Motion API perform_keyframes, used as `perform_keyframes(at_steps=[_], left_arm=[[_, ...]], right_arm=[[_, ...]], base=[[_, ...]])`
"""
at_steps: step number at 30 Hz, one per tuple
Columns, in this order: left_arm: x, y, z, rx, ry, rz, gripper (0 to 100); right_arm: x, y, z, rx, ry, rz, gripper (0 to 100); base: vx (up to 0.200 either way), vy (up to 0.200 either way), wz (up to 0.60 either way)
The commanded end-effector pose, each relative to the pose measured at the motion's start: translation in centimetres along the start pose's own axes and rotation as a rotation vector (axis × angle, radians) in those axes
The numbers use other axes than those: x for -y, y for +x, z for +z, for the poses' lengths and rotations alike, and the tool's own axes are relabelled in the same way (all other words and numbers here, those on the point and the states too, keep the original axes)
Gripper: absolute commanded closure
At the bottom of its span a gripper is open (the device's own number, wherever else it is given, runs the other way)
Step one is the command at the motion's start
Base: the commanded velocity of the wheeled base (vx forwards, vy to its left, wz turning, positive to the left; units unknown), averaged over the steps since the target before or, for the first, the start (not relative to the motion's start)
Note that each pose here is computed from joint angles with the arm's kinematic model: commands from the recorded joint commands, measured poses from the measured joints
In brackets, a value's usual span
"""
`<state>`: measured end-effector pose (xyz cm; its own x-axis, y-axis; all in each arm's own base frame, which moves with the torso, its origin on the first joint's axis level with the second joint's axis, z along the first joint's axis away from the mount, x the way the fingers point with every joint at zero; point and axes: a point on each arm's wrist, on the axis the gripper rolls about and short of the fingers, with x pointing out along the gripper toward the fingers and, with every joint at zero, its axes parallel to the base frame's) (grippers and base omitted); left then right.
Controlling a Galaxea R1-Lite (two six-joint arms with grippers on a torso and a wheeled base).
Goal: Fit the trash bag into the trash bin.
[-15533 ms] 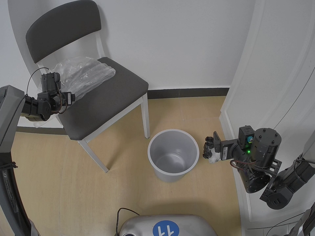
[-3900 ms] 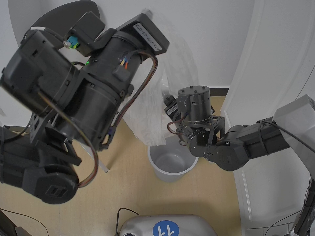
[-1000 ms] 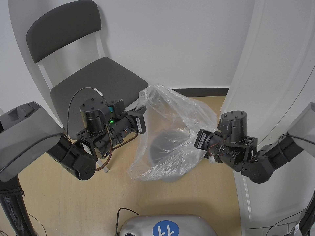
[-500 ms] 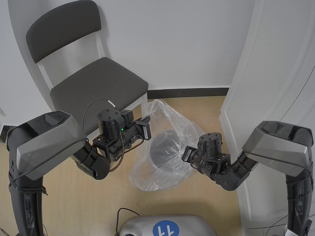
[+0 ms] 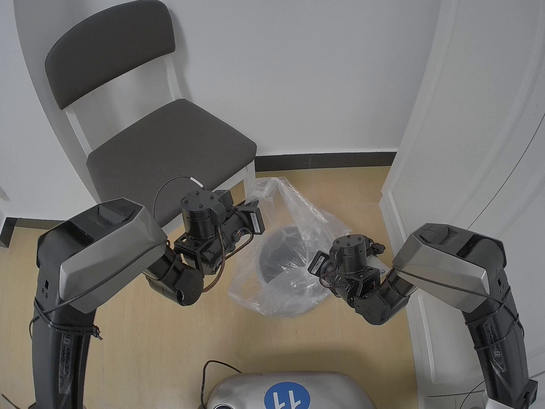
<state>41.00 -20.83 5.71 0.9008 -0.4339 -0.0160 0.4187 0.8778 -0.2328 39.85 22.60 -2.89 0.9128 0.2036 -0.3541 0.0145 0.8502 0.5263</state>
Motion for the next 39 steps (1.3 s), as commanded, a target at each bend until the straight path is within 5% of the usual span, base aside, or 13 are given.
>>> perform_keyframes(at_steps=[1,6,12,24,31,39], left_arm=[[0.5,2.0,0.1,0.079,-0.039,0.041,100],[1.0,3.7,-0.2,0.153,-0.052,0.108,100],[2.2,3.6,-1.0,0.144,-0.055,0.090,100],[5.3,4.2,-5.2,0.225,-0.079,-0.020,100],[7.7,4.5,-6.2,0.256,-0.130,-0.081,100],[6.4,6.4,-7.2,0.254,-0.121,-0.053,100]], right_arm=[[0.5,2.2,0.2,0.063,0.056,-0.013,100],[0.3,3.3,1.2,0.133,0.104,-0.022,100],[0.2,3.3,1.3,0.141,0.124,-0.018,100],[1.5,4.5,0.3,0.178,0.151,0.010,100],[3.8,4.9,3.3,0.247,0.169,-0.037,100],[3.5,4.6,3.3,0.301,0.172,0.019,100]], base=[[0.000,0.000,0.00],[0.000,0.000,0.00],[0.000,0.000,0.00],[0.000,0.000,0.00],[0.000,0.000,0.00],[0.000,0.000,0.00]])
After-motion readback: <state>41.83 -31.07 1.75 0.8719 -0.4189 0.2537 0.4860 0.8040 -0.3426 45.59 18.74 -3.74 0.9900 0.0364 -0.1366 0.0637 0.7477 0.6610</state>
